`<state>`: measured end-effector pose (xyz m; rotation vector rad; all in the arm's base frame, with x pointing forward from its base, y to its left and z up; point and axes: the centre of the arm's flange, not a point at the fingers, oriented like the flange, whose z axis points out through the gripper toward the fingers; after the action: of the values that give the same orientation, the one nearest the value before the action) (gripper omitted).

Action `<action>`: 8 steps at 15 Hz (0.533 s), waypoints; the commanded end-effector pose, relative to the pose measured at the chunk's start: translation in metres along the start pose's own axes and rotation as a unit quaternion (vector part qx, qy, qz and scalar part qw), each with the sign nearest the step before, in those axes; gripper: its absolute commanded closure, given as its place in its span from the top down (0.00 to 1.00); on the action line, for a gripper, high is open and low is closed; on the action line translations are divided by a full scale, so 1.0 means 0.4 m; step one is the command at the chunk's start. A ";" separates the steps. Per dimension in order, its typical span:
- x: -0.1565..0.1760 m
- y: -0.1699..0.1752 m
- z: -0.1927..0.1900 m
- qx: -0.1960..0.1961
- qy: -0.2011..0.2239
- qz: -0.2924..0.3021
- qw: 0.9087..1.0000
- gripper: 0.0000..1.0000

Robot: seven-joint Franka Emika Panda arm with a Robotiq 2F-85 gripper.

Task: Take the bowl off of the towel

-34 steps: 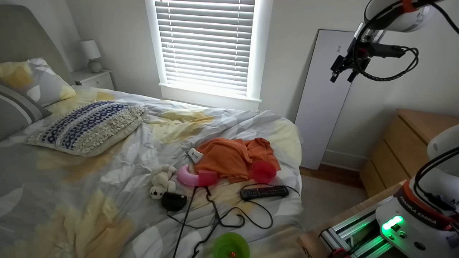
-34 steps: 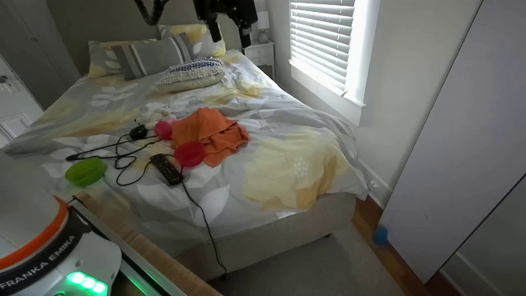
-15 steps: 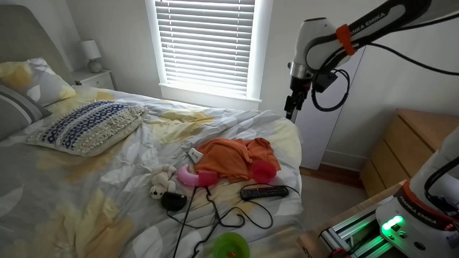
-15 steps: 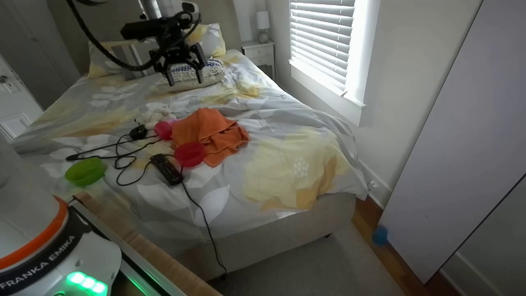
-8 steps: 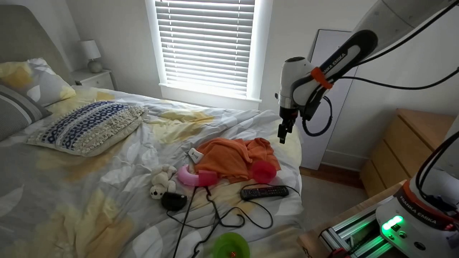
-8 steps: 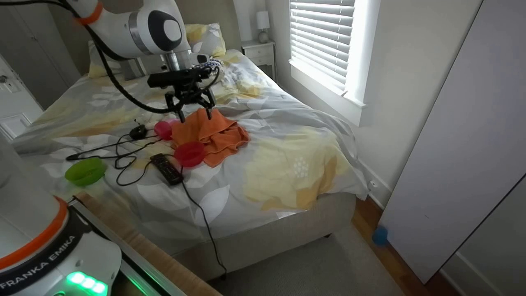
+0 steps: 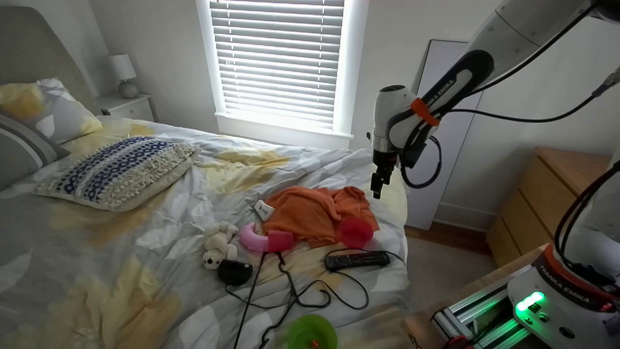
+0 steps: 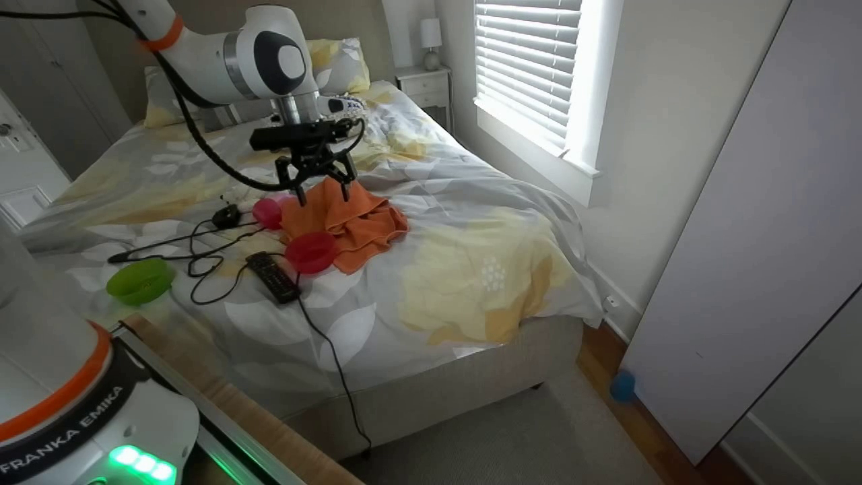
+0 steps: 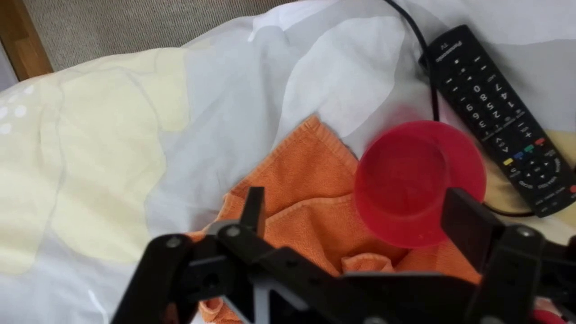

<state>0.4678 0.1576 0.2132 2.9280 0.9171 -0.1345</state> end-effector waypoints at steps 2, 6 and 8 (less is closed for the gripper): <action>0.028 -0.004 0.032 0.026 0.010 -0.026 0.999 1.00; 0.108 -0.043 0.127 0.043 0.017 -0.068 0.997 1.00; 0.133 -0.059 0.173 0.061 0.018 -0.080 0.995 1.00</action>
<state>0.4766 0.1846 0.1726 2.9409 1.1168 -0.1287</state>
